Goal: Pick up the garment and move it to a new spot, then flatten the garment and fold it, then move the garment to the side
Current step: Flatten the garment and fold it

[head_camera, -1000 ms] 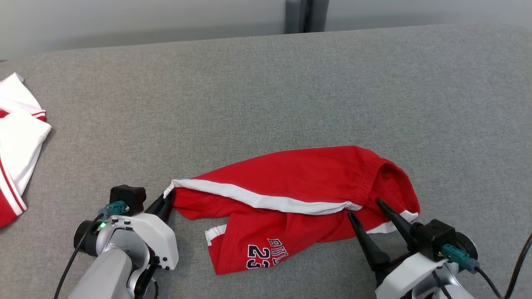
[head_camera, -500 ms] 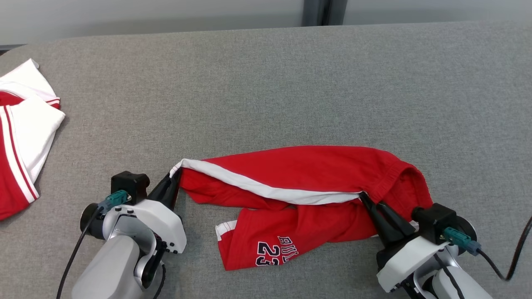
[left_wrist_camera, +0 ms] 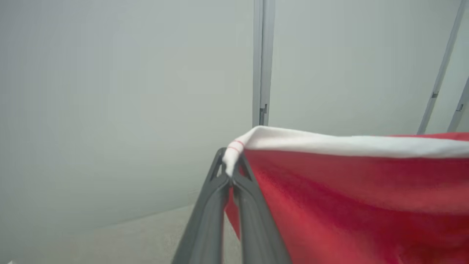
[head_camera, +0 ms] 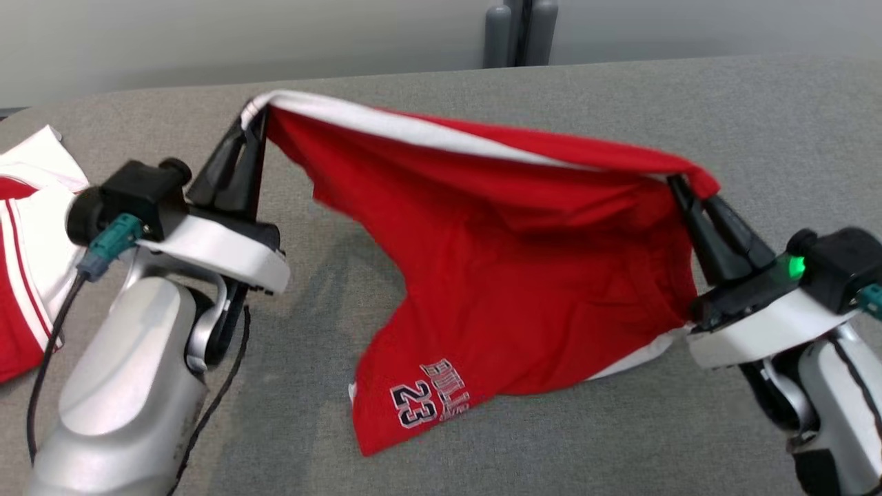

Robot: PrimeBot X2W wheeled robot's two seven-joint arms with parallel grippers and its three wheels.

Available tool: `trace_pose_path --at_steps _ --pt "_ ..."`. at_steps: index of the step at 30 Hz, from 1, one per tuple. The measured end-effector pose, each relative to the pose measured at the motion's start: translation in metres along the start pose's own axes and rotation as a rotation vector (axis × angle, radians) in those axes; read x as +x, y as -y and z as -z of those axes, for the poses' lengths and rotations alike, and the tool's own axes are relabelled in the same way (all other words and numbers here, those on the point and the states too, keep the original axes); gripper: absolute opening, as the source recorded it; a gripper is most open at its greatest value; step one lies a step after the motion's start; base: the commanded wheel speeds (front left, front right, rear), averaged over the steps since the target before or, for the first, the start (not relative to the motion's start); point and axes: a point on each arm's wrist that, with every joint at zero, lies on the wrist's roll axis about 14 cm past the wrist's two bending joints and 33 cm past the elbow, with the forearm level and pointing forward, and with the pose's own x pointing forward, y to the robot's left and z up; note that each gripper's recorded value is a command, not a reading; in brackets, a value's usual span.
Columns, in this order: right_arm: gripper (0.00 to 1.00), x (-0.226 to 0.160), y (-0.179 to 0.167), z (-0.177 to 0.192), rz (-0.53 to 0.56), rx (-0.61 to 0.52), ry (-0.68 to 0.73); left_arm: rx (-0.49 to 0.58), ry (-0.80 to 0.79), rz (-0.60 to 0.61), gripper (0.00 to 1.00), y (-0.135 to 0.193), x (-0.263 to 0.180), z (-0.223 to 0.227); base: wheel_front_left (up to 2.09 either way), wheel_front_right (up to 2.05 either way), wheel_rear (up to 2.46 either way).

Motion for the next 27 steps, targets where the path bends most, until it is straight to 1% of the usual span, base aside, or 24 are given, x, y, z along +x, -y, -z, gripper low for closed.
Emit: trace_pose_path --at_steps 3,8,10,12,15,19,22,27 --pt "0.0 0.01 0.01 -0.041 -0.003 -0.065 0.091 0.044 0.115 0.034 0.0 0.008 0.013 -0.048 0.0 0.0 0.0" --pt "0.0 0.023 0.018 -0.115 -0.005 -0.142 0.264 0.113 0.29 0.076 0.0 0.02 0.024 -0.126 0.0 0.0 0.0" --pt "0.0 0.025 0.018 -0.135 -0.008 -0.16 0.307 0.129 0.342 0.094 0.0 0.027 0.026 -0.15 0.0 0.0 0.0" --pt "0.0 0.026 0.017 -0.147 -0.013 -0.159 0.332 0.135 0.369 0.106 0.0 0.032 0.025 -0.164 0.0 0.0 0.0" --pt "0.0 0.029 0.017 -0.153 -0.016 -0.151 0.342 0.136 0.374 0.117 0.0 0.036 0.027 -0.17 0.0 0.0 0.0" --pt "0.0 0.038 0.022 -0.148 -0.014 -0.124 0.325 0.127 0.366 0.148 0.0 0.042 0.034 -0.168 0.0 0.0 0.0" --pt "0.0 0.051 0.027 -0.142 -0.016 -0.108 0.306 0.116 0.347 0.168 0.0 0.044 0.046 -0.162 0.0 0.0 0.0" --pt "0.0 0.083 0.034 -0.134 -0.028 -0.086 0.281 0.106 0.334 0.174 0.0 0.036 0.076 -0.152 0.0 0.0 0.0"
